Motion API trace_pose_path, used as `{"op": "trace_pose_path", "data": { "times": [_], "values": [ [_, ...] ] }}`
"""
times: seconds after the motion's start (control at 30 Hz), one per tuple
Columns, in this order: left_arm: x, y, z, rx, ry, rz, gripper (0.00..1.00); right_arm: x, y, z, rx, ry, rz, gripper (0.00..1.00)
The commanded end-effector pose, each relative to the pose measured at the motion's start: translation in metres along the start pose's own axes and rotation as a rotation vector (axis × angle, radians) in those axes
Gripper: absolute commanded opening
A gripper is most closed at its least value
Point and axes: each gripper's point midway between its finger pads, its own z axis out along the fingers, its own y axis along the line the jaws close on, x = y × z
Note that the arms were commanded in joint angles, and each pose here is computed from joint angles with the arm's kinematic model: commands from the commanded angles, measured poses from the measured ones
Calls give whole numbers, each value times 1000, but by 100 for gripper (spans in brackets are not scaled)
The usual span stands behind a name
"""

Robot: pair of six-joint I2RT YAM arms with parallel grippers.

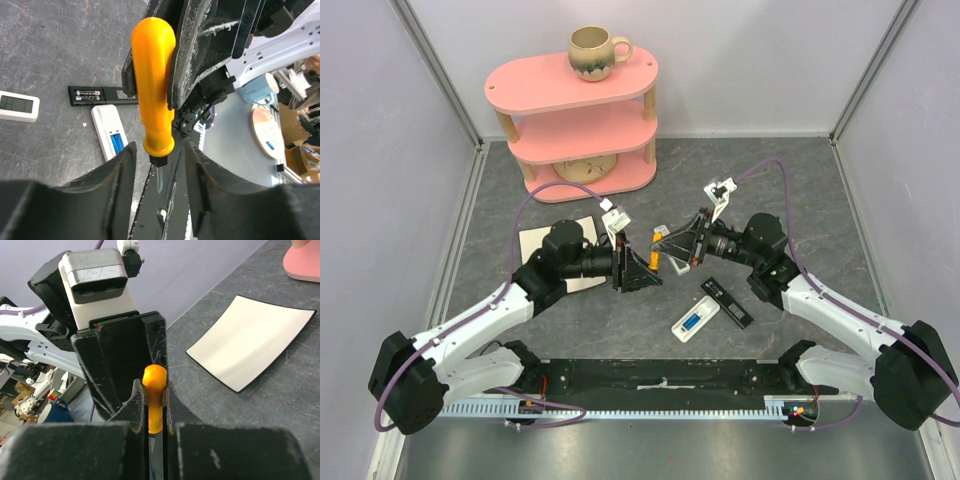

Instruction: Unload the batteries from the remote control

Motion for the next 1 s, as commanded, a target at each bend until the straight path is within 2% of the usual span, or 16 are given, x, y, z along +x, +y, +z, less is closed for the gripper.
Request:
{"op": "trace_pose_path", "data": {
  "times": [0.0, 0.07, 0.23, 0.37, 0.5, 0.67, 0.77, 0.8, 0.97],
  "values": [
    [-10, -8, -6, 7, -34, 73, 63, -6, 2, -6, 16, -18, -59, 0],
    [-8, -6, -10, -9, -43, 82, 79, -9, -4, -10, 73, -30, -84, 0],
    [-6, 2, -23, -91, -94, 116, 88, -30, -30, -33, 313, -130, -143, 0],
    [24, 26, -25, -162, -51, 69, 90, -52, -35, -72, 478, -273, -198, 0],
    [60, 48, -12, -229, 36, 37, 90, -62, -41, -99, 601, -332, -237, 0],
    [98, 73, 16, -359, 155, 47, 90, -56, -52, -104, 662, -284, -251, 0],
    [107, 70, 36, -410, 187, 101, 90, -49, -59, -101, 670, -247, -249, 0],
    [121, 66, 44, -416, 227, 122, 90, -47, -60, -100, 672, -238, -248, 0],
    [118, 61, 69, -516, 173, 235, 90, -28, -76, -97, 689, -158, -238, 0]
  ]
}}
